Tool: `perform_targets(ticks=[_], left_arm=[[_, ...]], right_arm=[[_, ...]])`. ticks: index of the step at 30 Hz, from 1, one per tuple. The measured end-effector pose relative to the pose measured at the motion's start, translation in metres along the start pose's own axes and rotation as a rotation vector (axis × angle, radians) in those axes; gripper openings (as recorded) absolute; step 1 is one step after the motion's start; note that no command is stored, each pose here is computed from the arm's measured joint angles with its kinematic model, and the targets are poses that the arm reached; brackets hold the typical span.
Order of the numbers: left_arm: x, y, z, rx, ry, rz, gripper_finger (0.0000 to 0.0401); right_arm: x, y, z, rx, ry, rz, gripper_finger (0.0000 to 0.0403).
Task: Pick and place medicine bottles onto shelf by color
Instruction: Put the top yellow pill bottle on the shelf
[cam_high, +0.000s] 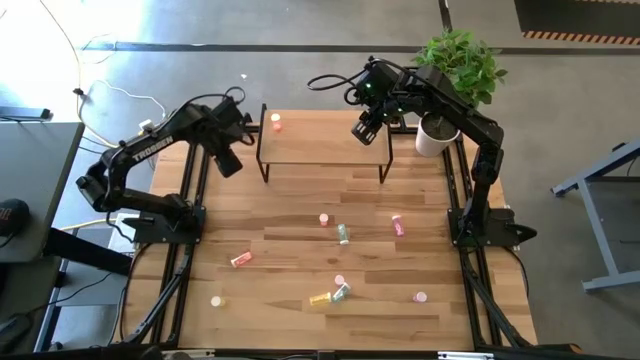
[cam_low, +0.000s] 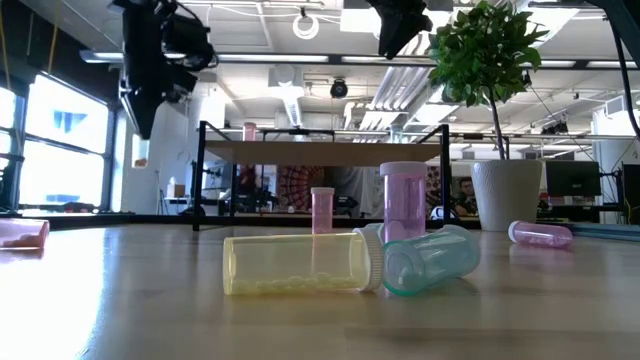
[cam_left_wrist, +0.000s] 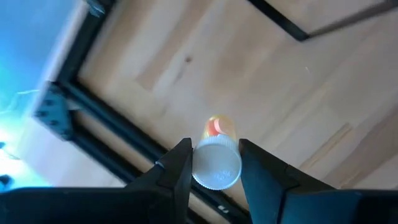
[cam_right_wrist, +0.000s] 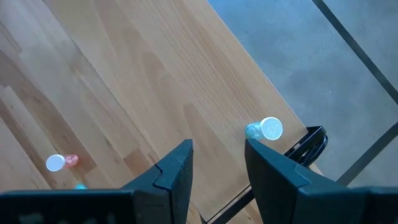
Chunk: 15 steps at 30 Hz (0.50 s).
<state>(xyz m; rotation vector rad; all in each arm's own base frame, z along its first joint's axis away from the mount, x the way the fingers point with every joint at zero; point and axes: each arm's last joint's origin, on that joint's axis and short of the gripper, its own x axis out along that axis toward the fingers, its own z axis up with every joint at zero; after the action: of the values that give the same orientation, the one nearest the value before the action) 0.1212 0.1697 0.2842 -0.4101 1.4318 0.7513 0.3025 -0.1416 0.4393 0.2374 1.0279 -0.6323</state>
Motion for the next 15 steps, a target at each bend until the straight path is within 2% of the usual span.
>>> perform_targets(ticks=[15], left_arm=[[-0.086,0.015,0.012,-0.043,-0.236,0.075,0.0106]], right_arm=[[0.000,0.000,0.000,0.006,0.000,0.000,0.0138]])
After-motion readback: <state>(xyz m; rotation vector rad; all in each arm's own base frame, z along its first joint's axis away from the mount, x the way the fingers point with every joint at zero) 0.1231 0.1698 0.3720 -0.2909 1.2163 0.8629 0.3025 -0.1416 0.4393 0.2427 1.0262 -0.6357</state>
